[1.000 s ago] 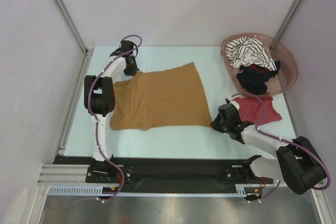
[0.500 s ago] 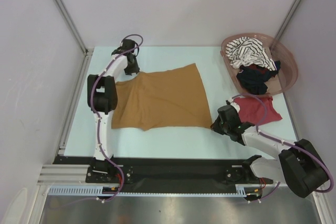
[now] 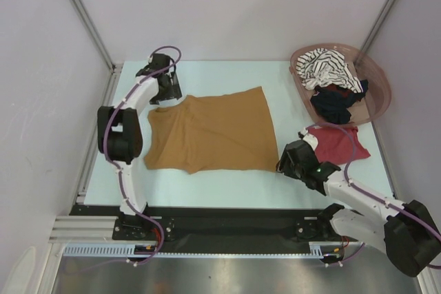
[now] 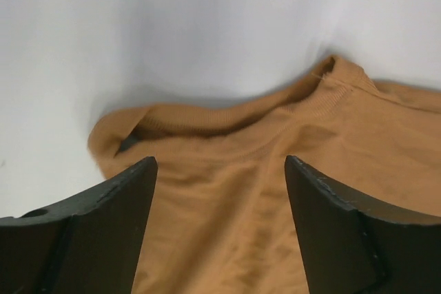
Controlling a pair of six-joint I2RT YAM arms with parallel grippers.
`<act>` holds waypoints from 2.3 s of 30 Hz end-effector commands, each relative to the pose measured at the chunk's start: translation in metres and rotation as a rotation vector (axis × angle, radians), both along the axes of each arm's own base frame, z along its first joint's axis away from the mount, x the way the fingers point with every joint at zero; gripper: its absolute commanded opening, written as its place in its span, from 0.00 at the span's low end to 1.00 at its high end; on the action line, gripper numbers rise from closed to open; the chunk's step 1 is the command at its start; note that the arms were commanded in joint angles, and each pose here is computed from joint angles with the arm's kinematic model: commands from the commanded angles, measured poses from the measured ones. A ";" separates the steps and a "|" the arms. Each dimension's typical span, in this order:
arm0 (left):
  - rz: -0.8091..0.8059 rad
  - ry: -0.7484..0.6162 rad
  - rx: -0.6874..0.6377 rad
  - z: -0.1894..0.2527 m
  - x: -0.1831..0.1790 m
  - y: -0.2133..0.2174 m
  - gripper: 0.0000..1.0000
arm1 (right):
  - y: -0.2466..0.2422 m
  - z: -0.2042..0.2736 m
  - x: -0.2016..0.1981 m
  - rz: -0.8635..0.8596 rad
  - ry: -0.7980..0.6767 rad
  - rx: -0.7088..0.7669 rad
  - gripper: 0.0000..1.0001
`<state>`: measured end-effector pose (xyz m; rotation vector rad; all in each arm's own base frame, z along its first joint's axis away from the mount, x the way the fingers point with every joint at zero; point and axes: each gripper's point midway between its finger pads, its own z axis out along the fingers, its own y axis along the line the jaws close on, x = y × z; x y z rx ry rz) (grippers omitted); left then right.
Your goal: Fold and stack the tank tops
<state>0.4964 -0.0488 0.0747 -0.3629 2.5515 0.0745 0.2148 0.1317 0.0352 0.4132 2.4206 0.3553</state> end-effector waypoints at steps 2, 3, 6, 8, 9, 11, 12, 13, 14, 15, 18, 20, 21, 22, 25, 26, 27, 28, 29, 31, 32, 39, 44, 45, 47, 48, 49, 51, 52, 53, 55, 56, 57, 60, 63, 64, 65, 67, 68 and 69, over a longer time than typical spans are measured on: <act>0.041 -0.134 -0.008 0.061 -0.015 0.016 0.82 | -0.007 0.042 0.031 0.014 -0.113 -0.120 0.54; 0.056 -0.143 -0.018 0.063 -0.019 0.024 0.84 | -0.004 0.056 0.041 0.033 -0.145 -0.139 0.54; 0.106 -0.167 -0.061 0.065 -0.034 0.039 0.84 | 0.006 0.076 0.067 0.067 -0.180 -0.143 0.54; 0.126 -0.185 -0.091 0.060 -0.042 0.045 0.83 | 0.002 0.072 0.086 0.075 -0.155 -0.157 0.51; 0.149 -0.192 -0.110 0.059 -0.044 0.049 0.82 | 0.011 0.086 0.100 0.098 -0.173 -0.119 0.50; 0.158 -0.190 -0.123 0.051 -0.048 0.051 0.81 | 0.013 0.090 0.117 0.115 -0.173 -0.120 0.47; 0.190 -0.183 -0.124 0.046 -0.049 0.063 0.81 | 0.014 0.090 0.132 0.113 -0.163 -0.119 0.47; 0.196 -0.179 -0.124 0.041 -0.050 0.065 0.81 | 0.015 0.092 0.140 0.112 -0.166 -0.124 0.46; 0.203 -0.175 -0.127 0.038 -0.049 0.067 0.81 | 0.016 0.094 0.150 0.119 -0.182 -0.129 0.46; 0.211 -0.159 -0.139 0.030 -0.049 0.072 0.80 | 0.020 0.090 0.163 0.129 -0.169 -0.117 0.46; 0.225 -0.142 -0.180 0.016 -0.046 0.083 0.75 | 0.027 0.085 0.184 0.154 -0.160 -0.094 0.47; 0.209 -0.143 -0.210 0.012 -0.043 0.081 0.69 | 0.027 0.076 0.202 0.160 -0.145 -0.089 0.47; 0.207 -0.138 -0.206 0.008 -0.041 0.083 0.67 | 0.028 0.073 0.207 0.162 -0.141 -0.083 0.47; 0.205 -0.142 -0.205 0.007 -0.040 0.083 0.66 | 0.027 0.059 0.213 0.162 -0.110 -0.085 0.47; 0.203 -0.134 -0.204 0.000 -0.038 0.084 0.66 | 0.033 0.060 0.232 0.170 -0.114 -0.063 0.46; 0.188 -0.131 -0.223 -0.001 -0.038 0.080 0.65 | 0.036 0.054 0.241 0.175 -0.105 -0.065 0.46; 0.187 -0.125 -0.226 -0.004 -0.037 0.079 0.65 | 0.037 0.051 0.245 0.175 -0.104 -0.066 0.46; 0.188 -0.128 -0.226 -0.005 -0.035 0.079 0.65 | 0.038 0.050 0.250 0.173 -0.102 -0.066 0.47; 0.187 -0.127 -0.228 -0.006 -0.033 0.079 0.65 | 0.039 0.034 0.251 0.174 -0.066 -0.073 0.47; 0.188 -0.117 -0.230 -0.009 -0.029 0.080 0.62 | 0.042 0.034 0.261 0.174 -0.071 -0.075 0.50; 0.187 -0.113 -0.230 -0.010 -0.028 0.079 0.59 | 0.041 0.026 0.263 0.171 -0.054 -0.083 0.50; 0.202 -0.083 -0.233 -0.026 -0.026 0.080 0.46 | 0.032 0.008 0.280 0.121 -0.028 -0.152 0.50; 0.209 -0.078 -0.234 -0.030 -0.024 0.081 0.20 | 0.031 0.000 0.287 0.112 -0.019 -0.162 0.43; 0.206 -0.077 -0.237 -0.029 -0.024 0.080 0.17 | 0.032 -0.002 0.288 0.113 -0.018 -0.164 0.40; 0.209 -0.081 -0.235 -0.028 -0.022 0.080 0.00 | 0.030 -0.003 0.291 0.106 -0.019 -0.170 0.32; 0.212 -0.078 -0.230 -0.028 -0.023 0.081 0.00 | 0.030 -0.004 0.293 0.104 -0.020 -0.168 0.22; 0.214 -0.081 -0.224 -0.027 -0.021 0.083 0.00 | 0.029 -0.006 0.295 0.100 -0.017 -0.170 0.18; 0.220 -0.077 -0.223 -0.027 -0.020 0.084 0.00 | 0.028 -0.003 0.301 0.091 -0.026 -0.163 0.06; 0.221 -0.087 -0.223 -0.024 -0.016 0.085 0.00 | 0.025 -0.005 0.303 0.084 -0.021 -0.163 0.05; 0.223 -0.078 -0.224 -0.028 -0.014 0.085 0.00 | 0.023 -0.007 0.305 0.079 -0.016 -0.165 0.03; 0.227 -0.083 -0.225 -0.027 -0.007 0.087 0.00 | 0.022 -0.004 0.312 0.066 -0.024 -0.158 0.00; 0.228 -0.083 -0.226 -0.028 -0.004 0.087 0.00 | 0.018 -0.008 0.315 0.058 -0.020 -0.158 0.00; 0.232 -0.060 -0.232 -0.036 -0.003 0.086 0.00 | 0.018 -0.003 0.321 0.051 -0.033 -0.155 0.00; 0.231 -0.054 -0.247 -0.041 0.007 0.085 0.00 | 0.010 -0.008 0.328 0.034 -0.019 -0.154 0.00; 0.230 -0.063 -0.255 -0.040 0.018 0.085 0.00 | 0.002 -0.010 0.339 0.011 -0.018 -0.148 0.00; 0.226 -0.079 -0.259 -0.035 0.025 0.085 0.00 | 0.000 -0.006 0.343 0.007 -0.026 -0.144 0.00; 0.227 -0.076 -0.260 -0.038 0.027 0.086 0.00 | -0.001 -0.008 0.344 0.000 -0.023 -0.140 0.00; 0.218 -0.096 -0.276 -0.030 0.039 0.083 0.00 | -0.005 -0.012 0.348 -0.008 -0.021 -0.135 0.00; 0.215 -0.087 -0.282 -0.036 0.041 0.082 0.00 | -0.005 -0.011 0.350 -0.018 -0.026 -0.137 0.00; 0.211 -0.082 -0.289 -0.036 0.043 0.080 0.00 | -0.007 -0.011 0.352 -0.026 -0.028 -0.140 0.01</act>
